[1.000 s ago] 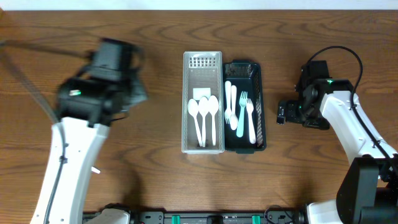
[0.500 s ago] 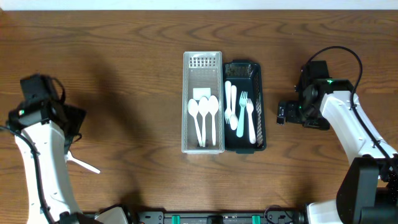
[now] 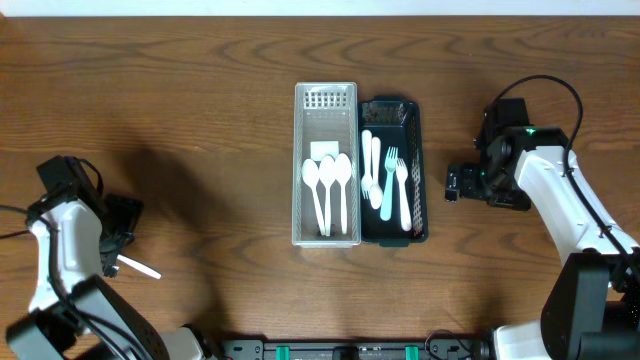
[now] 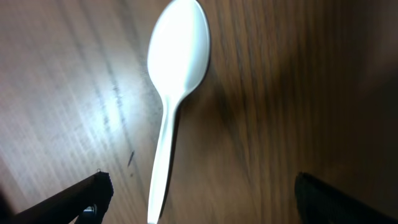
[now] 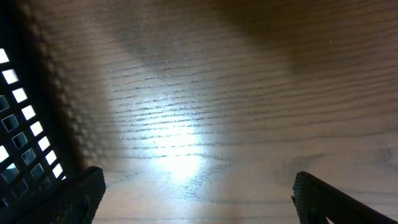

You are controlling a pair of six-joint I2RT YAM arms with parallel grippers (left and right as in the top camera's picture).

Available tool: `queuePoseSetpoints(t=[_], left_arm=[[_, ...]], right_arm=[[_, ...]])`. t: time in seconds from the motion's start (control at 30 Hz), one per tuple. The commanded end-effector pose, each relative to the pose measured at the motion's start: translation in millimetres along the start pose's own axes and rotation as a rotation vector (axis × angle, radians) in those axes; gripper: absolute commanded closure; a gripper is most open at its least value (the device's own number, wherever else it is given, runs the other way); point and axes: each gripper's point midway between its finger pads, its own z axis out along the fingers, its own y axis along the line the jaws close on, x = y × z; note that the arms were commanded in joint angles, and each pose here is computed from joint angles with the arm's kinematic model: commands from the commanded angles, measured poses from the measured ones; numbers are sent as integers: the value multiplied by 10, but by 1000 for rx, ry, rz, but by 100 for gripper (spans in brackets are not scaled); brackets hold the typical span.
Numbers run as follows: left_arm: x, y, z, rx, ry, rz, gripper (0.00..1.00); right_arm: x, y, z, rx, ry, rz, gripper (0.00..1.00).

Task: Pack container
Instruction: 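Move left gripper to the last white spoon at lower left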

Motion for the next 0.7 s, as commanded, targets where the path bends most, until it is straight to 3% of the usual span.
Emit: queuePoseSetpoints(t=[0.0,0.67], left_arm=[[59,-1,165,-16,53,52,3],[99,142,602,-77,164,-1,1]], right_arm=[[17,-17,11,-1,9,12,1],[15,-16,11,-1,8,12,1]])
